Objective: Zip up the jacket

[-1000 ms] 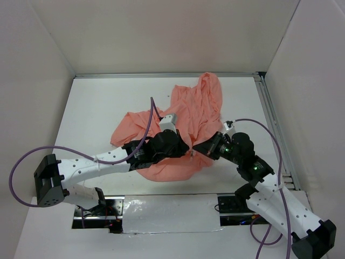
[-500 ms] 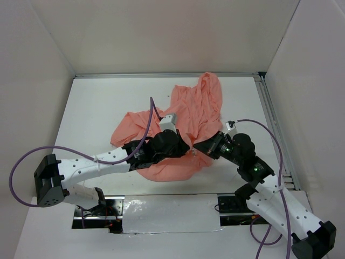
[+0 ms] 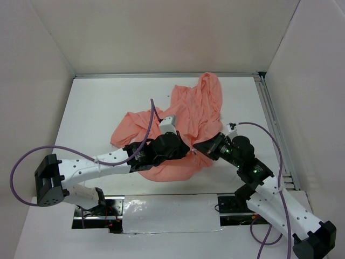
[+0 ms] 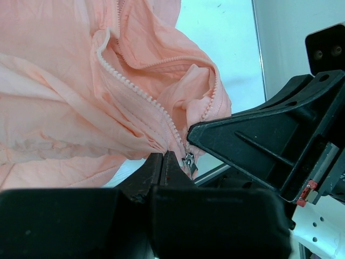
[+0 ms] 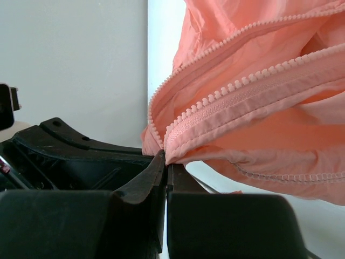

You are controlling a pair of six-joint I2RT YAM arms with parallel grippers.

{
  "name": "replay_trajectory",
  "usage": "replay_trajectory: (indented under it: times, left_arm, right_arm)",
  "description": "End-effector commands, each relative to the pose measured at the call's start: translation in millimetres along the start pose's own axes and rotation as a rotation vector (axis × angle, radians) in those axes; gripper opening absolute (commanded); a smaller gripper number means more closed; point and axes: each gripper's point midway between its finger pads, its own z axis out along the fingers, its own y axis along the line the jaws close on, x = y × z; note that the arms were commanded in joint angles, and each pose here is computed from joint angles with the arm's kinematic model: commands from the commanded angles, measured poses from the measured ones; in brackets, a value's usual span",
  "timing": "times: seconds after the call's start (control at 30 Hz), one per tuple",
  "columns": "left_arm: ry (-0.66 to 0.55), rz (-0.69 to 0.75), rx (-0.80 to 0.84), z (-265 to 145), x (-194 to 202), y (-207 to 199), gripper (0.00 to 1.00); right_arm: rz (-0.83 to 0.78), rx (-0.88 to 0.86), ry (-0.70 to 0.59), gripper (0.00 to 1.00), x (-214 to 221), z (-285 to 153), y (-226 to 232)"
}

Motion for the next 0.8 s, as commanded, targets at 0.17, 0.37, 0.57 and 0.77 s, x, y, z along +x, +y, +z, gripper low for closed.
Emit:
replay_trajectory:
  times: [0.17,0.37,0.57,0.77]
  left_arm:
    - [0.004,-0.023,0.095,-9,-3,-25,0.0]
    - [0.014,-0.018,0.088,-7,-1,-26,0.0]
    - [-0.016,-0.02,0.026,-6,-6,-15,0.0]
    - [-0.059,-0.016,-0.008,-7,-14,-6,0.0]
  right_arm:
    - [0.001,-0.042,-0.069,0.0,-12,-3,17]
    - [-0.035,0.013,-0.062,0.0,-10,3,12]
    - [-0.08,0.003,-0.046,0.0,-6,-2,18]
    - [-0.109,0.048,-0.021,0.0,0,-14,8]
